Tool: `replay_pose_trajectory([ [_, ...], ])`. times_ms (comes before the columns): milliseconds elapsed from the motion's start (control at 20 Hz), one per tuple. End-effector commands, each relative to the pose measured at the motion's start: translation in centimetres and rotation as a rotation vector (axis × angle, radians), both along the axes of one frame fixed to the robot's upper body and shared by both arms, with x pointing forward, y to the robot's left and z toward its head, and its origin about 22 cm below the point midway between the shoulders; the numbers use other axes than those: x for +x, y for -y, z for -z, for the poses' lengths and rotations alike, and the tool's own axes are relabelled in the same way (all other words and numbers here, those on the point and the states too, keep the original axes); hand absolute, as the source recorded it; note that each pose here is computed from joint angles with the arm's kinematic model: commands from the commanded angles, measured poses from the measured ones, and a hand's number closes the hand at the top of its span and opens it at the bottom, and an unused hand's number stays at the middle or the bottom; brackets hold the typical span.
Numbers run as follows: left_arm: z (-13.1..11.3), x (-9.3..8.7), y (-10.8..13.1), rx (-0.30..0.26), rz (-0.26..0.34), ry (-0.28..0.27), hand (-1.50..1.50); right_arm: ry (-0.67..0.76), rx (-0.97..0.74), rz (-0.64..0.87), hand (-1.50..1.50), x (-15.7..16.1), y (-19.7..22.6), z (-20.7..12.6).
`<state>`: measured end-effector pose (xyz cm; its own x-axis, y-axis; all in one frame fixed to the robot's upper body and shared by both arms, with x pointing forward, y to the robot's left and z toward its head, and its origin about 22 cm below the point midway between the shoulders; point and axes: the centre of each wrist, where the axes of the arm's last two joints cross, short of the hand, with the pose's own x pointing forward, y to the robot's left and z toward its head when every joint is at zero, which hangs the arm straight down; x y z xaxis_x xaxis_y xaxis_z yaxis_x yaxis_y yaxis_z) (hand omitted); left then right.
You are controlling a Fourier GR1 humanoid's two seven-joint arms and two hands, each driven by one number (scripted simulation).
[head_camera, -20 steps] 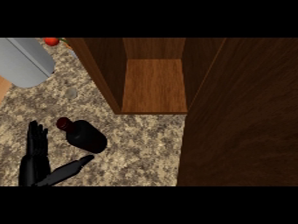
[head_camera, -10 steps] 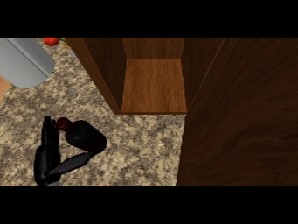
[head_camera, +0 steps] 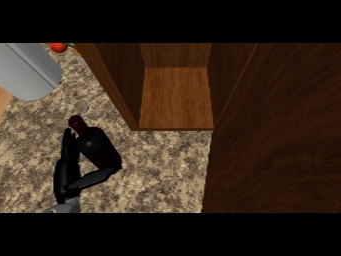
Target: Pick up the wine, place it into the cabinet and close the cabinet
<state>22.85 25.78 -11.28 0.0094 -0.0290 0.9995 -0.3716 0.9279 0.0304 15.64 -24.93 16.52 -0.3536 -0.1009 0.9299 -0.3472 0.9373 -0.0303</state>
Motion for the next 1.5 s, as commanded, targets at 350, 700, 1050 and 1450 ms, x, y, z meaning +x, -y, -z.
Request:
replay_pose_trajectory([
  [350, 3.7, -0.7, 0.1, -0.217, 0.072, 0.026, 1.50, 0.037, 0.016, -0.031, -1.50, -1.6, -0.2, -1.9],
  [700, 4.1, -0.5, 0.3, -0.075, 0.123, 0.016, 1.50, 0.035, -0.006, -0.019, -1.50, -2.9, 0.6, -1.1],
  [1050, 4.8, -3.6, -7.1, -0.110, 0.164, 0.072, 1.50, 0.040, 0.019, -0.014, -1.50, -2.1, -0.4, -1.2],
  [1450, 4.5, -3.5, -5.9, -0.206, 0.234, 0.200, 1.50, 0.027, 0.020, -0.017, -1.50, -2.3, 0.1, -1.2],
])
